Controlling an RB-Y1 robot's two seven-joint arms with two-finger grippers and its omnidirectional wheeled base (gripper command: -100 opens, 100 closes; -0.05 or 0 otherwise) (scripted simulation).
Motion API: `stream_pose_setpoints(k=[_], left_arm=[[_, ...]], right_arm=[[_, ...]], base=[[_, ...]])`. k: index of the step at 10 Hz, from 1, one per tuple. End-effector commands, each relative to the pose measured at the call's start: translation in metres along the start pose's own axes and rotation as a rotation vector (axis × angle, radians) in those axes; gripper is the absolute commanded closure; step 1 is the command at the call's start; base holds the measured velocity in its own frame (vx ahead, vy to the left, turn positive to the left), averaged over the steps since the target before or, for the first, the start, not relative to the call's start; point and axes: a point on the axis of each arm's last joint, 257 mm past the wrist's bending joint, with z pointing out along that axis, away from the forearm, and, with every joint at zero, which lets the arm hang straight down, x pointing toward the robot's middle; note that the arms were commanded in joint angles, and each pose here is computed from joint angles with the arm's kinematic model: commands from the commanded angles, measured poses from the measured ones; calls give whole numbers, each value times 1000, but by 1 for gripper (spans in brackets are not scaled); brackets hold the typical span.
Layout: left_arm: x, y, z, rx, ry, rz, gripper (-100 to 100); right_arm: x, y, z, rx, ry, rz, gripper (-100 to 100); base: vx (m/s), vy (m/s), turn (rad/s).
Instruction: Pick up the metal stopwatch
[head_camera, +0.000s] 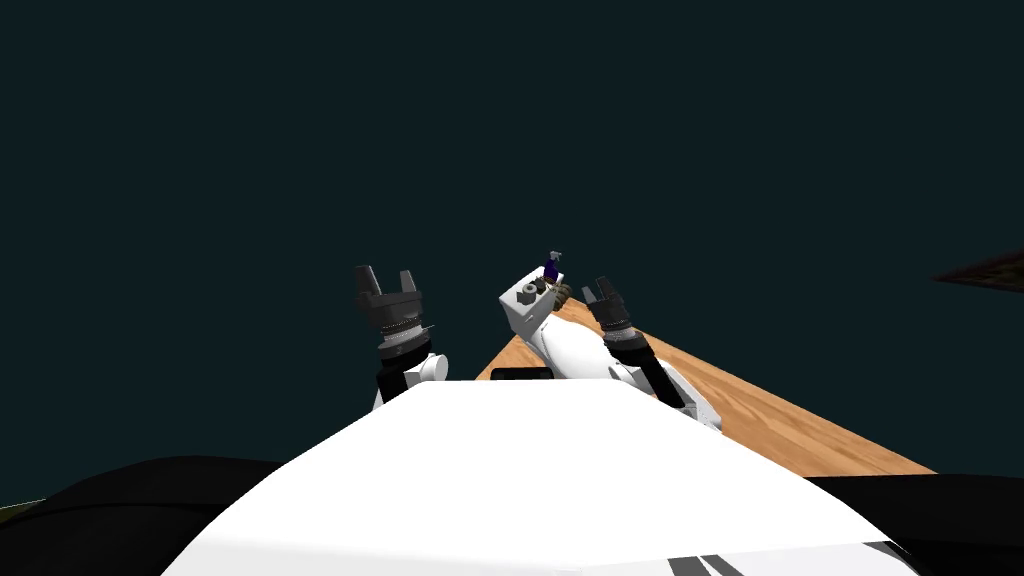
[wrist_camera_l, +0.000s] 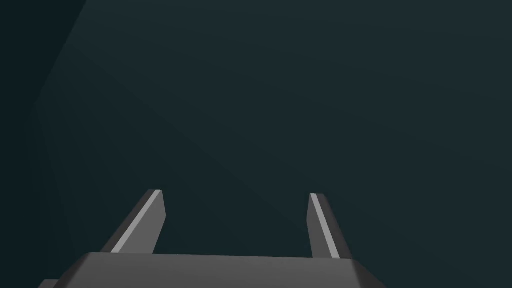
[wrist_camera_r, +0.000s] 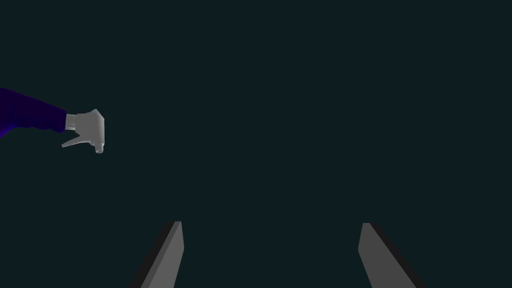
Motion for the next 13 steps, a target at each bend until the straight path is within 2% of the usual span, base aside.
stream_pose_setpoints(k=[1,2,5,6,7,8,9,10,11,12,13], left_arm=[[0,0,0,0,0,0,0],[0,0,0,0,0,0,0],[0,0,0,0,0,0,0],[0,0,0,0,0,0,0],[0,0,0,0,0,0,0],[0,0,0,0,0,0,0],[0,0,0,0,0,0,0],[0,0,0,0,0,0,0],[0,0,0,0,0,0,0],[0,0,0,0,0,0,0],[0,0,0,0,0,0,0]], right_arm=[[3,-12,-6,40,38,-7,-100],[4,-13,-6,43,57,-17,-100],[10,-36,-21,119,127,-32,-100],[10,-36,-22,123,149,-44,-100],[11,-48,-31,162,172,-46,-100],[12,-48,-32,167,195,-59,-100],[12,-60,-42,207,218,-62,-100],[13,-61,-42,212,242,-76,-100],[12,-73,-53,254,264,-79,-100],[12,-73,-54,259,287,-93,-100],[11,-86,-66,303,306,-95,-100]], base=[[-45,-53,172],[-40,-45,136],[-48,-55,170],[-48,-54,165],[-47,-59,201],[-35,-39,118],[-43,-48,146],[-39,-44,135],[-25,-58,279],[-32,-36,114],[29,-43,265]])
